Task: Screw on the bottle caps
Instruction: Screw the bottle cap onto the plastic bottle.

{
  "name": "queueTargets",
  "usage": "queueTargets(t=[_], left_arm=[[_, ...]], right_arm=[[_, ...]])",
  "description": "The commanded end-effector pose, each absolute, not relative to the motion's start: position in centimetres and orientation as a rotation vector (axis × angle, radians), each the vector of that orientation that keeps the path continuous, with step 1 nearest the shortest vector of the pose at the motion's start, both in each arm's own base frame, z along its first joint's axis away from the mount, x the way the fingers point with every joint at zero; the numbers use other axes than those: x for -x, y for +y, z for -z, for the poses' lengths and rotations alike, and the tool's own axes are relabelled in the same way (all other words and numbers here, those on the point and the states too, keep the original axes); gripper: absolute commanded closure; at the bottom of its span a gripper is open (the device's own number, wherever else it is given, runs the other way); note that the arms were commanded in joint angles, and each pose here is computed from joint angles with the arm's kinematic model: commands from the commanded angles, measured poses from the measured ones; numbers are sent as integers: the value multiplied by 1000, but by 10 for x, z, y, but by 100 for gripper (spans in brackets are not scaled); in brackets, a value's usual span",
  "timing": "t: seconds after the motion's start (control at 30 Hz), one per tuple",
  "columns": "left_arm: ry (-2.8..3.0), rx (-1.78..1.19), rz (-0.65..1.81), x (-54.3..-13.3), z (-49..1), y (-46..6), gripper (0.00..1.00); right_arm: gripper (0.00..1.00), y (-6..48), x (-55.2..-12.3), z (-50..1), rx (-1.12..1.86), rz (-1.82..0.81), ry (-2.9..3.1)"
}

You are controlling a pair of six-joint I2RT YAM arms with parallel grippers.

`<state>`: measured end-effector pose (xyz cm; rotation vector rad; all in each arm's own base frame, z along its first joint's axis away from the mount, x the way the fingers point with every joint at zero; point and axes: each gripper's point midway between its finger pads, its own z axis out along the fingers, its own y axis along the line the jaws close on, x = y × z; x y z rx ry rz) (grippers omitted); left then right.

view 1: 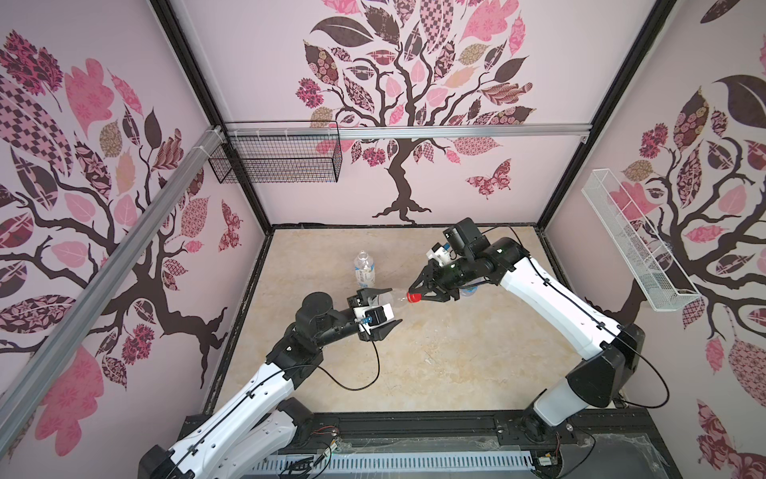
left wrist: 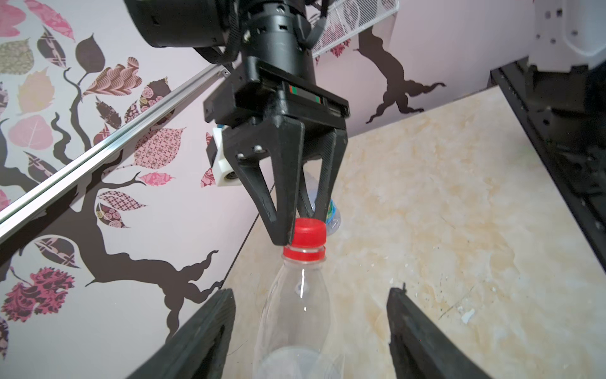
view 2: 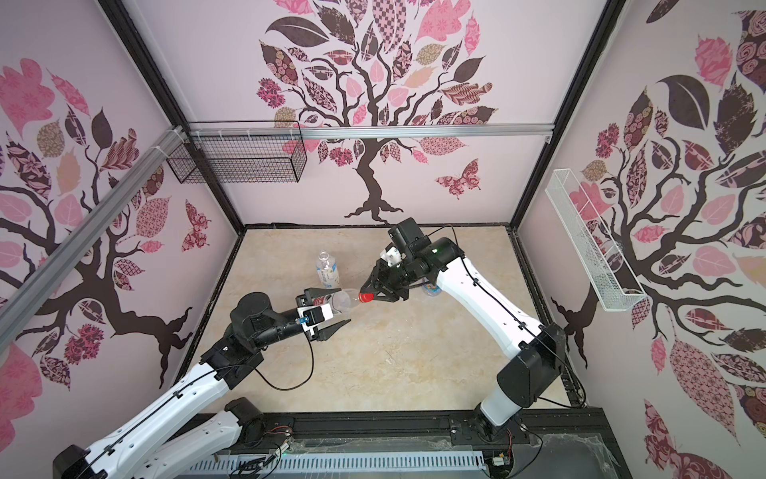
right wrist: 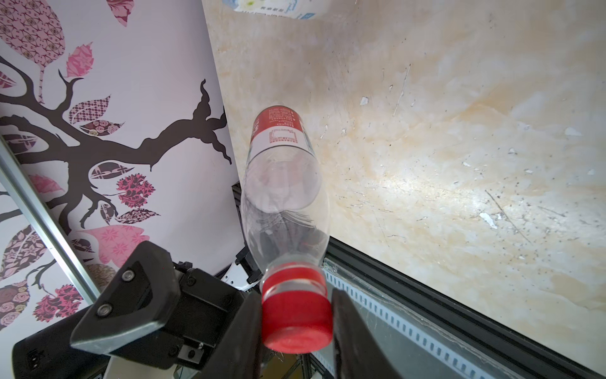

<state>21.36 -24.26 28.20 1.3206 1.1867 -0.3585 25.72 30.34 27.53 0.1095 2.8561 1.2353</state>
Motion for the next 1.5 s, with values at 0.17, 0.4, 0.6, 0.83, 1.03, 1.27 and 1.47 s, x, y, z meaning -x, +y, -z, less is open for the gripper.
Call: queueTargets(t=[0.17, 0.4, 0.6, 0.83, 1.03, 1.27, 1.47], left_arm=[[1419, -1443, 278, -224, -229, -229, 2], [1402, -1441, 248, -254, -225, -247, 2], [1383, -1461, 256, -260, -221, -254, 5], [1245, -1381, 163, -258, -241, -249, 42], [1199, -1367, 116, -256, -250, -244, 52], [1171, -1450, -52, -259, -233, -245, 52], [1200, -1467, -80, -255, -221, -251, 51]], right_arm=[[66, 295, -244, -303, 31, -1262, 2789], [66, 294, -235, -307, 88, -1275, 2795], [66, 292, -230, -309, 109, -1272, 2792], [66, 293, -234, -306, 37, -1282, 2792], [66, 299, -243, -305, -137, -1359, 2753], [61, 294, -257, -299, -484, -1461, 2720], [54, 290, -263, -298, -610, -1545, 2657]])
